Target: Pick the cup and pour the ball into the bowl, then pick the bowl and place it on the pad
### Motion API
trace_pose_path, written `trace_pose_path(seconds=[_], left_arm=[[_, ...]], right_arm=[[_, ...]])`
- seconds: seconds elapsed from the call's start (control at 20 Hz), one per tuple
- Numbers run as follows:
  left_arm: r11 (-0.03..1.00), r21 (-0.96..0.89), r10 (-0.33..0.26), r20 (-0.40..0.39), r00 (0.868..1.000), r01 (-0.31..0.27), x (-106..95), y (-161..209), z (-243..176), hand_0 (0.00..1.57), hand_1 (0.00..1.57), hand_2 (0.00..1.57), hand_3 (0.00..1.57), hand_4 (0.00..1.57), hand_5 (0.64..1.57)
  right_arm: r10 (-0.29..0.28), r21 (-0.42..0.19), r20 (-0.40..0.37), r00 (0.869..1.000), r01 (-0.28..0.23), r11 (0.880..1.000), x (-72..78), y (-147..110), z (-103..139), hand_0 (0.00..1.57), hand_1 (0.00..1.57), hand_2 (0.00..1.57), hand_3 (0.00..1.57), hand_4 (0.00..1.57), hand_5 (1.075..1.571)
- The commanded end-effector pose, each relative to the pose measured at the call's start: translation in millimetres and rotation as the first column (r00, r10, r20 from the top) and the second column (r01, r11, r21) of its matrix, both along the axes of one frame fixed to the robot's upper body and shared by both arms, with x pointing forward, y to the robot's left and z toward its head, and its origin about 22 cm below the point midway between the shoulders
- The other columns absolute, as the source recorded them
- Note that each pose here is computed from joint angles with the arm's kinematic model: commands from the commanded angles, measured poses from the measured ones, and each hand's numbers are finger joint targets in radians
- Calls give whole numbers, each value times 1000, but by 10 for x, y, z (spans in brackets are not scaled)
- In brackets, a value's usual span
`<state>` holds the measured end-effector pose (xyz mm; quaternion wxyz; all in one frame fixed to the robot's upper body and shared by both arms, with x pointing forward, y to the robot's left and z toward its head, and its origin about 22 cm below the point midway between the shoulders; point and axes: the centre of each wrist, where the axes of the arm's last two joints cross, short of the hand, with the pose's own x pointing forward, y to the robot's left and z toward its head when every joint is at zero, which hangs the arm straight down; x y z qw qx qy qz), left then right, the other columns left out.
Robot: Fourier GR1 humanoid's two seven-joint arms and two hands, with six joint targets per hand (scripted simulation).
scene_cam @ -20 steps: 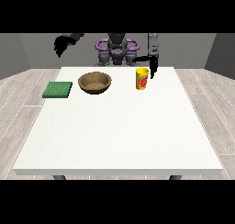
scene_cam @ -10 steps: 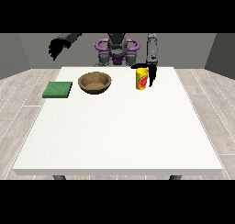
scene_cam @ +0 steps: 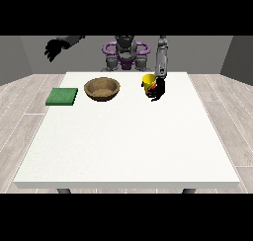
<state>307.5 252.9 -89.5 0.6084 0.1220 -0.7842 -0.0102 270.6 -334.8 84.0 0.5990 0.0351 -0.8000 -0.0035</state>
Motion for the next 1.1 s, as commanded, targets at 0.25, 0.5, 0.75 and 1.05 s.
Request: trace_pose_path(seconds=[0.25, 0.5, 0.75, 1.05], left_arm=[[985, 170, 16, -140, 990, 8, -7, -324, -99, 1285, 1285, 1571, 1571, 1408, 1413], [920, 387, -2, -151, 989, 61, 162, -727, 114, 1286, 1286, 1571, 1571, 1413, 1467], [667, 745, 38, -72, 997, 28, 301, -715, 174, 1362, 1362, 1571, 1571, 1448, 1533], [482, 874, 33, -86, 996, 60, 515, -1474, 470, 1347, 1347, 1571, 1571, 1444, 1540]], right_arm=[[-70, 20, -136, 988, 74, 997, -88, -404, -169, 0, 0, 0, 182, 634, 1566], [-104, 13, -253, 962, 111, 994, -138, -743, -257, 0, 0, 0, 314, 629, 1563], [-85, 23, -271, 959, 95, 995, -96, -663, -311, 0, 0, 0, 174, 643, 1562], [-128, 31, -303, 944, 144, 989, -191, -921, -572, 0, 0, 0, 0, 681, 1559]])
